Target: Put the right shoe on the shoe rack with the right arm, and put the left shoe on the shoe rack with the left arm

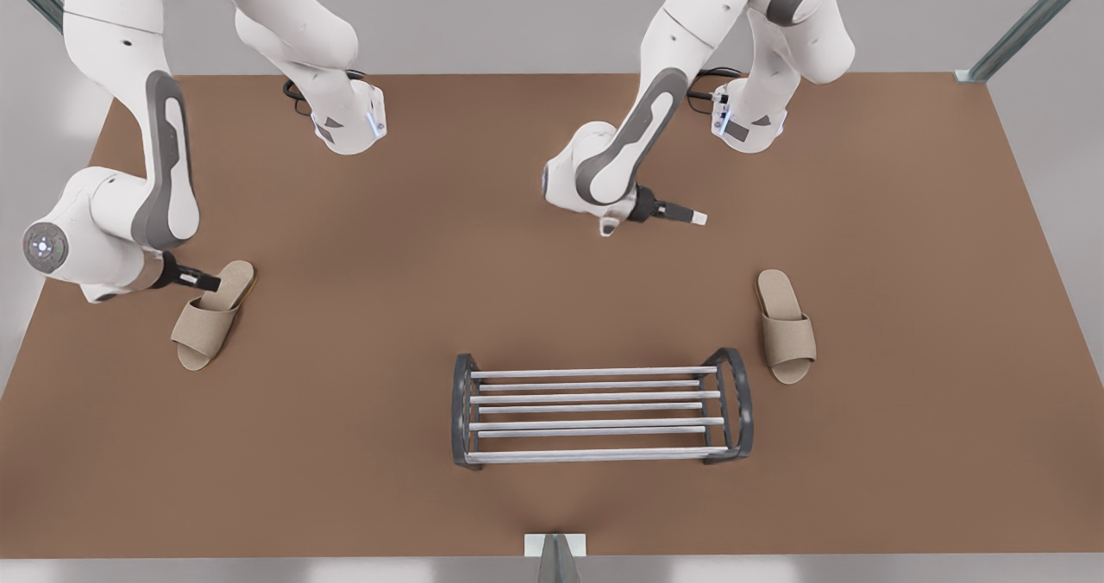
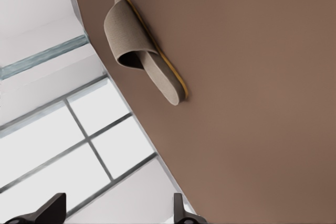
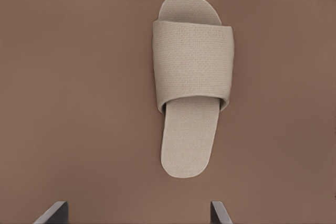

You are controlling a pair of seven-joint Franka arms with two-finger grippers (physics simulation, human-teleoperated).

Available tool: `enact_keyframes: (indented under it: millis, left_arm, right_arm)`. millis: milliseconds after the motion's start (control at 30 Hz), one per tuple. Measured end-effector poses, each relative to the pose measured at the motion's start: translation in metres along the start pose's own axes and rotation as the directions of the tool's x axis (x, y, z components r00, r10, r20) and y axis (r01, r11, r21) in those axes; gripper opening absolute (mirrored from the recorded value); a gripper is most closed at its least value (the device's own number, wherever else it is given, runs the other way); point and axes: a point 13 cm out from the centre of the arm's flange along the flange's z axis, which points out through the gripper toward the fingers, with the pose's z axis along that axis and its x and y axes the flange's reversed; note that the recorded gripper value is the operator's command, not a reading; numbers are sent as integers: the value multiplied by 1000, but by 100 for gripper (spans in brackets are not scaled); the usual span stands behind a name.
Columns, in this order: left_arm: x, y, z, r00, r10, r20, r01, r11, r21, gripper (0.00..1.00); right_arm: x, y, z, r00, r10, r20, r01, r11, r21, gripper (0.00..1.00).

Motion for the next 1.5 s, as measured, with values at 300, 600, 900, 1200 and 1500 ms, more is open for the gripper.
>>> enact_keyframes:
  millis: [300, 600, 900, 1200, 1500]
  left_arm:
    - [-74, 16, 56, 466, -819, 335, 723, 570, 390, 100]
    - [-117, 9, 141, -11, -1000, -5, 782, -12, 623, 100]
    - [-128, 14, 191, -93, -993, -72, 686, -116, 718, 100]
    - [-137, 16, 224, -18, -999, 51, 668, 25, 744, 100]
    - [-163, 23, 229, -9, -992, 122, 646, 87, 759, 100]
  right_arm:
    - [-67, -80, 20, 970, -40, 240, 42, 999, -4, 100]
    - [-71, -93, 45, 938, -186, 292, 182, 982, 41, 100]
    - [-38, -71, 78, 929, -291, 228, 292, 956, 31, 100]
    - [-44, -53, 79, 906, -341, 253, 341, 939, 43, 100]
    - [-44, -51, 102, 906, -350, 238, 353, 935, 33, 100]
